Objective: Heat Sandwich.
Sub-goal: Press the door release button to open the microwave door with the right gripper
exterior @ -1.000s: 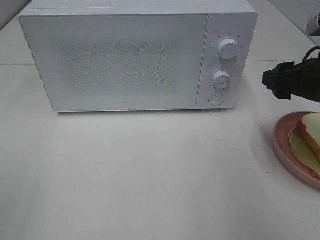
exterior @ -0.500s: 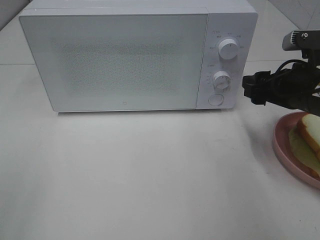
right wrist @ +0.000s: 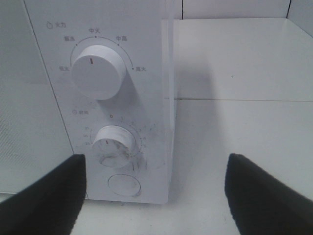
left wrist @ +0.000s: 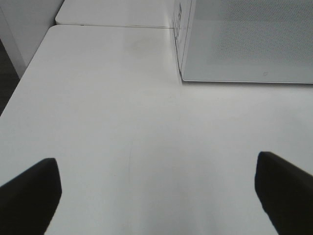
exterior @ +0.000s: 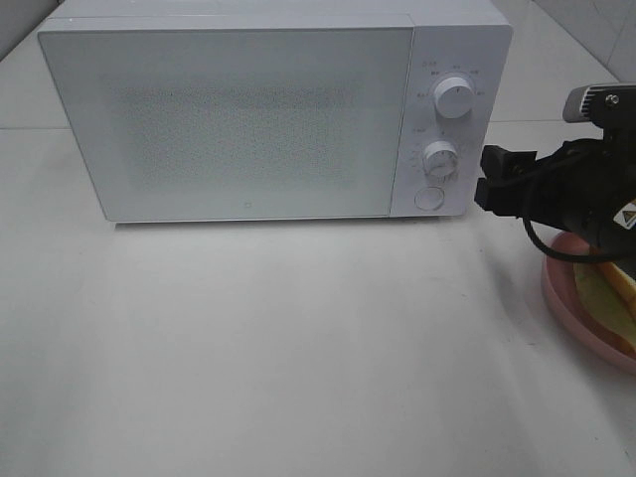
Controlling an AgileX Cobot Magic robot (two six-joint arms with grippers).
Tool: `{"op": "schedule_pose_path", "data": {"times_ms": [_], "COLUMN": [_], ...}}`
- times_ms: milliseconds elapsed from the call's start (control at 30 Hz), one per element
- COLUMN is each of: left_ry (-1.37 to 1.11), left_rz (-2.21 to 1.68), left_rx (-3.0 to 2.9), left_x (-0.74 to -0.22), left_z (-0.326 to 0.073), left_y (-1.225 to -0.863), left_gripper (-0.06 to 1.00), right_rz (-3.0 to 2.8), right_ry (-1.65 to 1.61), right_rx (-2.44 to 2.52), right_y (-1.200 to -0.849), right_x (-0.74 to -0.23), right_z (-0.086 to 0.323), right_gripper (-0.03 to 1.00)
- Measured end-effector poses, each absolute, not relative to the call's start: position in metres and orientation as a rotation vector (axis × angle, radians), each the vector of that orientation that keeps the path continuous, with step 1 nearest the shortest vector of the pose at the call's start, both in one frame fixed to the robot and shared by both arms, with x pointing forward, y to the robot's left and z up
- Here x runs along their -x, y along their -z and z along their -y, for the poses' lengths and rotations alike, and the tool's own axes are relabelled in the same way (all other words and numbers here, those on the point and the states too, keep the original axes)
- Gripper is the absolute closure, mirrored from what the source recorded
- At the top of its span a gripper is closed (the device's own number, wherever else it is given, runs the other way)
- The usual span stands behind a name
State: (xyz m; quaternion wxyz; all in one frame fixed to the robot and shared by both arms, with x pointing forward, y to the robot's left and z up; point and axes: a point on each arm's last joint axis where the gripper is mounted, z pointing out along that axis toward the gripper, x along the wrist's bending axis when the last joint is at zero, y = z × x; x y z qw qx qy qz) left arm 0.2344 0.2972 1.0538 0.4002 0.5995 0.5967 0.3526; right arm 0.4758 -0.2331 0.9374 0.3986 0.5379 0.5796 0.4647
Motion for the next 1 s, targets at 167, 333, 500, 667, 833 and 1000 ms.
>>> {"op": "schedule_pose_path", "data": {"times_ms": [167, 333, 500, 667, 833, 1000], "left_ry": [-0.892, -0.892, -0.892, -0.892, -0.892, -0.892], "left_rz": [-1.509, -1.509, -1.509, -1.509, -1.509, -1.509], "left_rx": [-1.517, -1.517, -1.517, -1.517, -1.517, -1.517], "left_x": [-0.234, -0.234, -0.234, -0.234, -0.234, -0.234], "left_z": [-0.297, -0.297, -0.297, -0.297, -0.297, -0.297], "left_y": [-1.054, -1.054, -1.054, -1.054, -1.054, -1.054], "left_gripper": [-0.05, -0.05, -0.05, -0.05, -0.05, -0.05], "right_rz": [-1.475, -1.496, -1.514, -1.523, -1.532, -1.516], "right_ry": [-1.166, -1.159, -1.151, -1.133, -1.129, -1.133], "right_rx": [-1.366, -1.37, -1.374, -1.385, -1.386, -1.384], "right_y": [-0.928, -0.919, -0.91, -0.903, -0.9, -0.901], "right_x": [-0.474, -0.472, -0.469, -0.467, -0.465, -0.466], "right_z": [0.228, 0.219, 0.209, 0.204, 0.2, 0.201], "right_gripper": [0.2, 0.2, 0.2, 0.2, 0.2, 0.2]}}
